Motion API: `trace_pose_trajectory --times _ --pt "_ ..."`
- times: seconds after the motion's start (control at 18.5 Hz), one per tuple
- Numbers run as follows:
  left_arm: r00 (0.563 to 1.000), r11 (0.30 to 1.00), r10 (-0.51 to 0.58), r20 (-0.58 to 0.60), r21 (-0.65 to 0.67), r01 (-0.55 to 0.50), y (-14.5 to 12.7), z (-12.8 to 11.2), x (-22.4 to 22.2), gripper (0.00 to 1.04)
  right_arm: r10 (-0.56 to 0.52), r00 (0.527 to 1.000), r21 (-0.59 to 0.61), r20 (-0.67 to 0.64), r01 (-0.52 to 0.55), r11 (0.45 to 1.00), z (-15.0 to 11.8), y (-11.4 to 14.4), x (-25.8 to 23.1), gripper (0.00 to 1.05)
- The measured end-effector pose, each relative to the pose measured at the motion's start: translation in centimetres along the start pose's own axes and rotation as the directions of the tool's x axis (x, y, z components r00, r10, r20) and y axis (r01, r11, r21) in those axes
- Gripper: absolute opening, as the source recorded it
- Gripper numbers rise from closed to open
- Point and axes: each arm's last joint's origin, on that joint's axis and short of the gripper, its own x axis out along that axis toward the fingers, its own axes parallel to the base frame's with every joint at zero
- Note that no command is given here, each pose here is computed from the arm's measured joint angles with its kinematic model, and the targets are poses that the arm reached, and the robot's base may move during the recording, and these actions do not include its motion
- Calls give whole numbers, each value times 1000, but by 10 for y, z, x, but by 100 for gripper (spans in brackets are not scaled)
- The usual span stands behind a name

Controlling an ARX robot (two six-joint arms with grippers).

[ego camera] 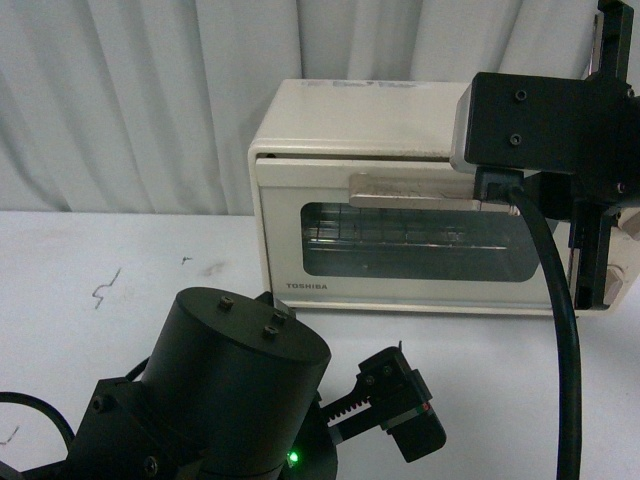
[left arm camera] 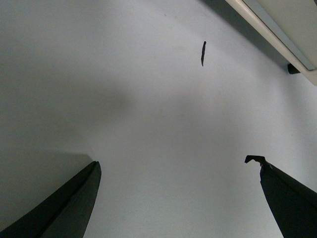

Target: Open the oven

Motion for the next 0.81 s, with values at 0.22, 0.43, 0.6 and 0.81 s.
trace_pose_trajectory --times 0.22,0.43,0.6,0.81 --pt "1000 1000 0 0 0 0 0 0 0 98 21 1000 54 4 -21 998 0 0 -3 2" --pt "1000 1000 0 -1 0 0 0 0 0 98 54 998 144 31 -58 988 -8 4 -9 2" --pt "1000 1000 1 0 0 -1 0 0 0 98 101 994 213 52 -109 971 -8 9 -16 2" --pt "1000 1000 1 0 0 -1 0 0 0 98 171 982 295 80 -187 937 -3 12 -26 2"
